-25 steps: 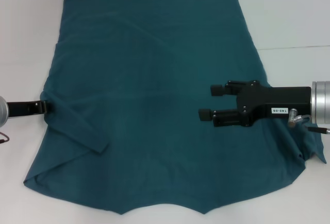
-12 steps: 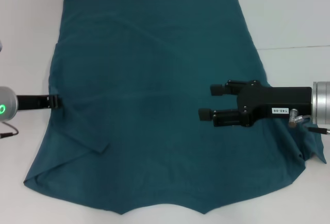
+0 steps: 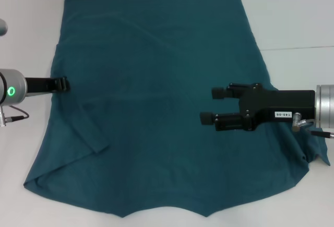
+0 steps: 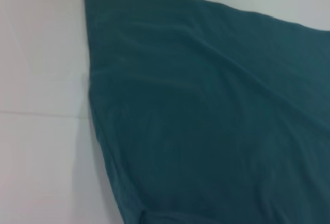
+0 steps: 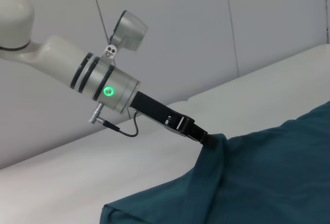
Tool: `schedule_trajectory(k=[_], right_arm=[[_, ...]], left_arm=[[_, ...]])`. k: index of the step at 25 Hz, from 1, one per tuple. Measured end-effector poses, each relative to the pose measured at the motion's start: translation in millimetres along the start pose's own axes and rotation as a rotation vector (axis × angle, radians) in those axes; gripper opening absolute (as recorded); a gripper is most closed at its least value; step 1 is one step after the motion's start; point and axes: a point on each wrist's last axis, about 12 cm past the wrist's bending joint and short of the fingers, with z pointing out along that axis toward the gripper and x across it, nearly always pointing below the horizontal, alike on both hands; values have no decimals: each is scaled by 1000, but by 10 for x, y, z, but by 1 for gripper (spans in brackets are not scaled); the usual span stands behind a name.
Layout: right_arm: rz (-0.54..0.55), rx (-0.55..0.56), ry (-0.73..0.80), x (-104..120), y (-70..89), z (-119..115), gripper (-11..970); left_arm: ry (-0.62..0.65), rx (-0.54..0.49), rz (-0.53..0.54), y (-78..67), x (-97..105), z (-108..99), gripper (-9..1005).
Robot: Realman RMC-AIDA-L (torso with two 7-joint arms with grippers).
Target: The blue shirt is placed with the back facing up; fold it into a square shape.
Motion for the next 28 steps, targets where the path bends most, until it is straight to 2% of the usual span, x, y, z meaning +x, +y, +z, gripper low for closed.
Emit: schedule_trajectory(k=[7, 17, 20, 25, 28], right_arm=[[-12, -3, -1, 3, 3, -2, 885], [-20, 0, 0, -9, -7, -2, 885], [-20, 0, 0, -10, -7, -2, 884], [-15, 6, -7, -2, -11, -23, 884], [-10, 16, -7, -14, -24, -59, 884]], left_arm=[[-42, -19, -53, 26, -52, 12, 61], [-17, 56, -79, -202, -31, 126, 232], [-16, 62, -72, -227, -39, 135, 282], [-1, 70, -53, -172, -22, 92, 479], [19, 120, -1, -123, 29, 2, 593]])
